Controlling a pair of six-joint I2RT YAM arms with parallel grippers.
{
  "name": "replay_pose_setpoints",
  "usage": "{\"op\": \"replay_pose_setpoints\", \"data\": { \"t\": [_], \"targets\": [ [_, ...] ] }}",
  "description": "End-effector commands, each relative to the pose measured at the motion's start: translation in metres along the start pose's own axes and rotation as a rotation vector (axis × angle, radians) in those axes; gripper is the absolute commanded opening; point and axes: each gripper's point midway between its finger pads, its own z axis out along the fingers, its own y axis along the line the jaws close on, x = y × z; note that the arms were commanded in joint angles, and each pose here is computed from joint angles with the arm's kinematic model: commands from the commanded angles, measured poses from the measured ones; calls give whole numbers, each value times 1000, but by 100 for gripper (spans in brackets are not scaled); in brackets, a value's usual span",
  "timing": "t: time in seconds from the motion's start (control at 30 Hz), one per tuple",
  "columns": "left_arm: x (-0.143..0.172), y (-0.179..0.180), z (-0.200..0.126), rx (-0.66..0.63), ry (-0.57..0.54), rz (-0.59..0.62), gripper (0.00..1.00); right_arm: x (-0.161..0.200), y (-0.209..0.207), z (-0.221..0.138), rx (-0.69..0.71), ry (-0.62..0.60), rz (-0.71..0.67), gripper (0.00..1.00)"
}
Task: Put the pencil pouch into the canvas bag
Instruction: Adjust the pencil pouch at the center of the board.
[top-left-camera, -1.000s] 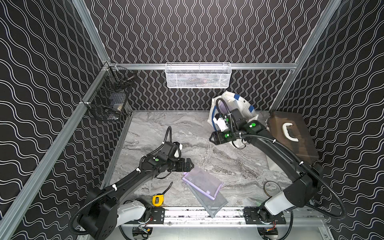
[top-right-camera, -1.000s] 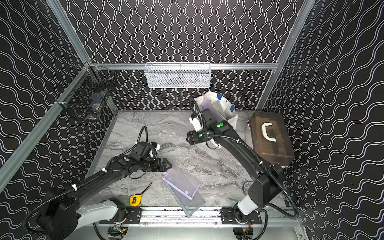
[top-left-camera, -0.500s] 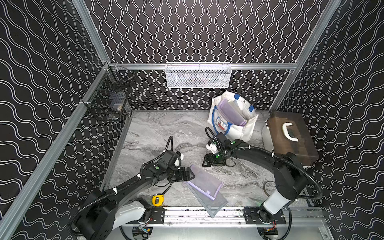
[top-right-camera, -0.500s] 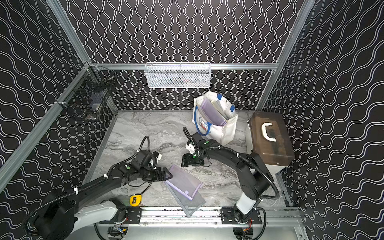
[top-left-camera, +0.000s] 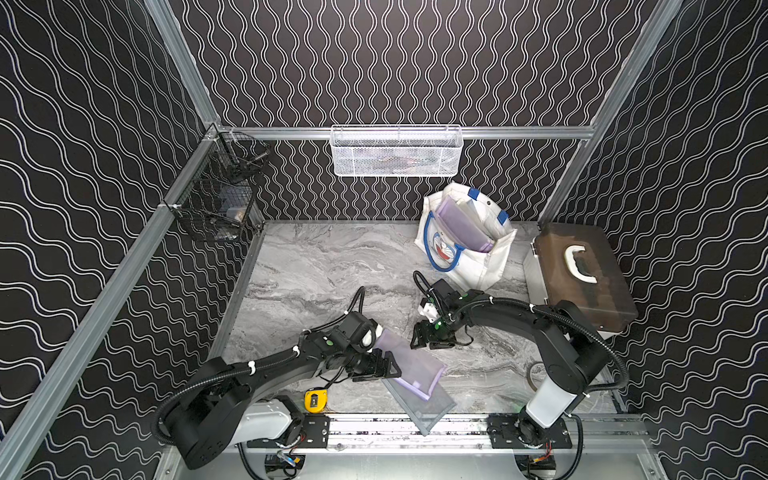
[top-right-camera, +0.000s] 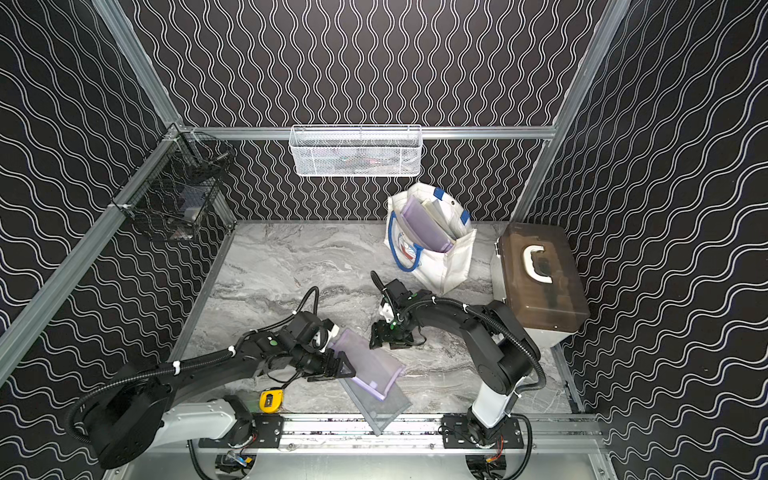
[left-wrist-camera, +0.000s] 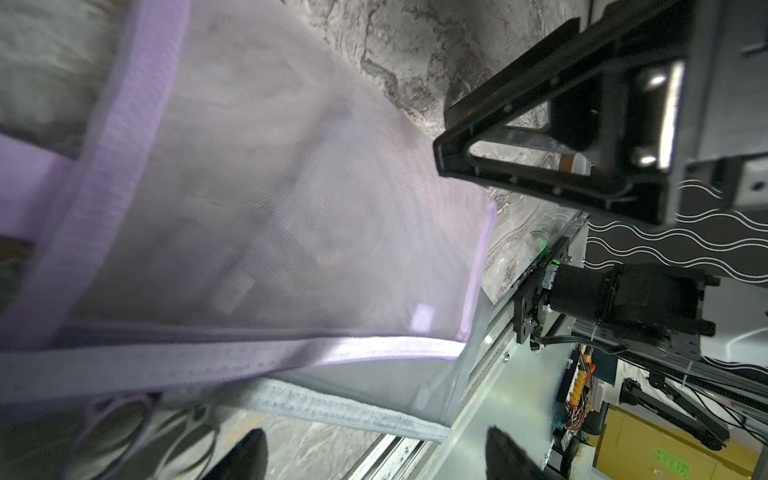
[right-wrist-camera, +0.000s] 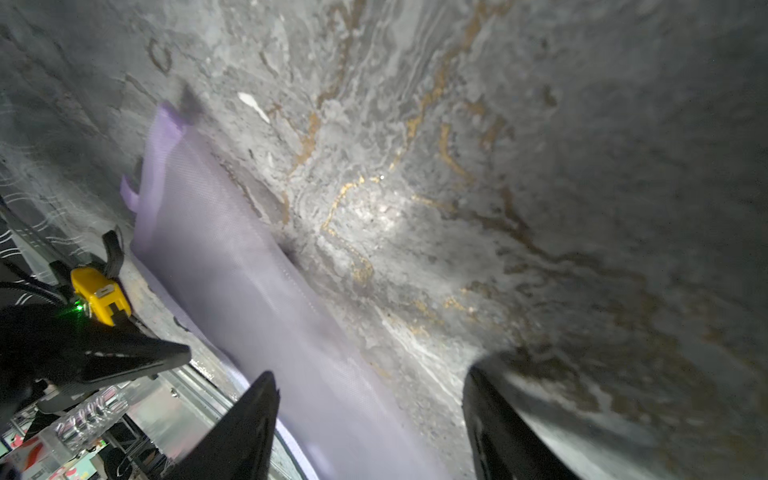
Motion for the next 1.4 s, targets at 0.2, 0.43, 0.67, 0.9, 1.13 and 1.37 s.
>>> {"op": "replay_pose_setpoints", "data": {
  "t": [0.2,0.43,0.67,0.9,1.13,1.37],
  "targets": [
    [-45,9,18,-40,-115,-45,78,0,-4,16,-19,15,35,66],
    [-101,30,11,-12,-172,-98,72,-17,-5,16,-11,-57,22,52],
    [-126,19,6,-12,-165,-31,65,-38,13,12,-61,-106,-7,45],
    [-123,10,-4,-9,-142,16,42,-42,15,6,-68,-154,22,43],
    [-126,0,-6,62,-179,7,20,-43,28,-5,-109,-166,-13,40],
    [-129,-10,-19,55,-203,44,3,-47,51,-34,-211,-271,-68,24]
  ]
}}
